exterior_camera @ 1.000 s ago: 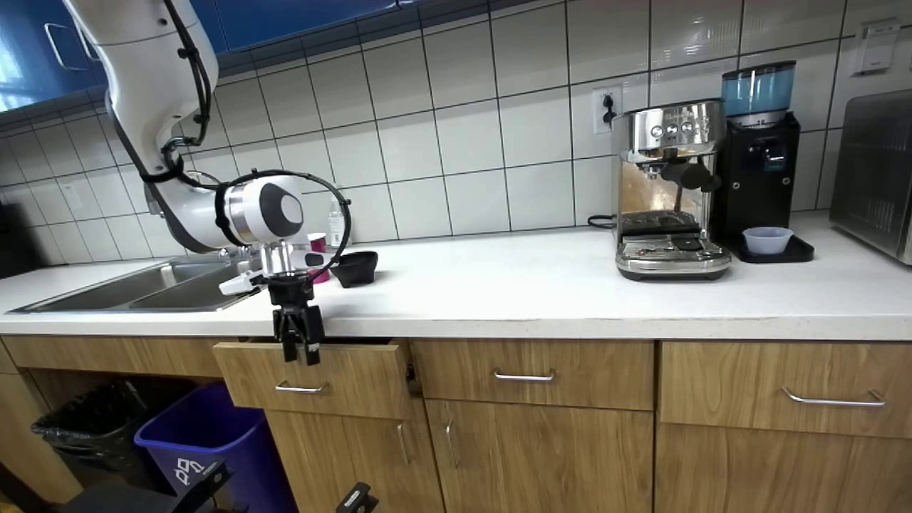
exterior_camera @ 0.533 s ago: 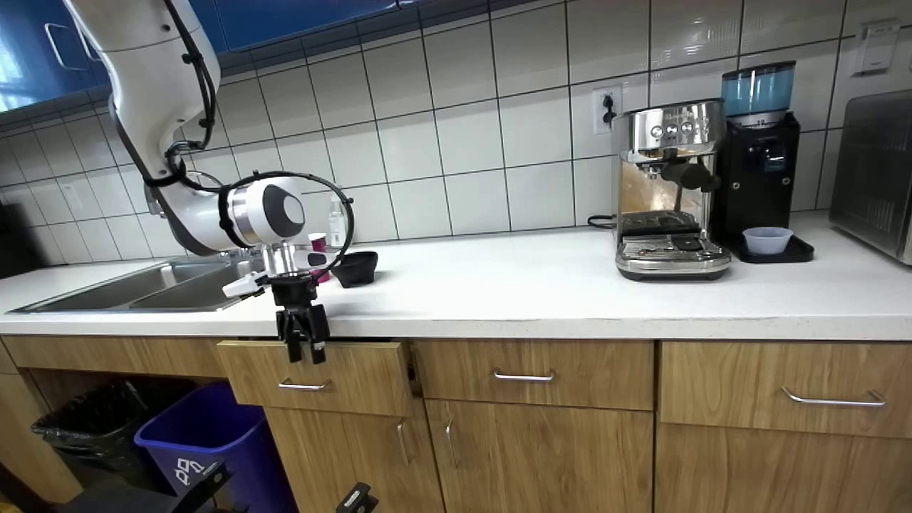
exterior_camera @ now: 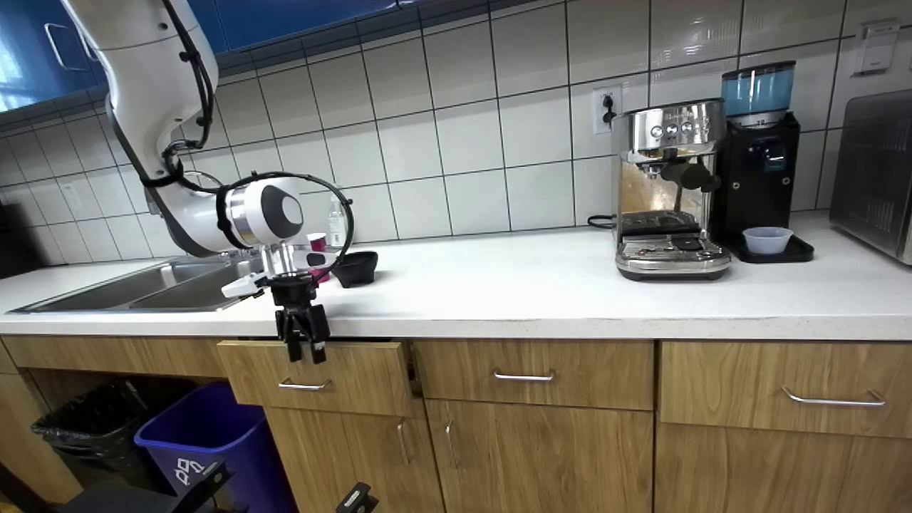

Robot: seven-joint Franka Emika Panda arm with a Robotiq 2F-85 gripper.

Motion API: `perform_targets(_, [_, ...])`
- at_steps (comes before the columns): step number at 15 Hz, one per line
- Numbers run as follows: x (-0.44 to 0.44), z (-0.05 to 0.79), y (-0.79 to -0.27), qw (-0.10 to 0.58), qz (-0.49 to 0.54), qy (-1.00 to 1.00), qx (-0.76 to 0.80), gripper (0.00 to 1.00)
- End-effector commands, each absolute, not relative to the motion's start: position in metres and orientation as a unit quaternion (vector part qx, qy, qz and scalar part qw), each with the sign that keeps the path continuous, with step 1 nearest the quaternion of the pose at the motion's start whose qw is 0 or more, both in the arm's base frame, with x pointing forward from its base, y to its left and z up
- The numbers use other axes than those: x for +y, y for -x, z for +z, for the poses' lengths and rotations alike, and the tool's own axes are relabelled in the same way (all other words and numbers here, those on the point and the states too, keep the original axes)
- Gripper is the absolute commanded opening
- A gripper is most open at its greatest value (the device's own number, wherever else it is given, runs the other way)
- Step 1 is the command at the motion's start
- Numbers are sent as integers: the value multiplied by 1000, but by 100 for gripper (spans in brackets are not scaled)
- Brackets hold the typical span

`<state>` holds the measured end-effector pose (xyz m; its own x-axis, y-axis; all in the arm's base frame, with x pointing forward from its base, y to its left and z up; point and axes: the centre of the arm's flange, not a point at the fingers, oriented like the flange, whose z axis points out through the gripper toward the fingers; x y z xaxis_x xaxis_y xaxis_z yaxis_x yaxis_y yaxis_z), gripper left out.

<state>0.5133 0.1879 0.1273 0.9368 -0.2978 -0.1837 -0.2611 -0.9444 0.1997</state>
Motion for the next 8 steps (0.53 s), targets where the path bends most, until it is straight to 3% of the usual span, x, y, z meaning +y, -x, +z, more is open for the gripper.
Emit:
perform_targets(1, [187,134,-522,64,-35,-984,-166,100])
perform_targets(8, [185,152,-489,36,-4,-988,-149,100])
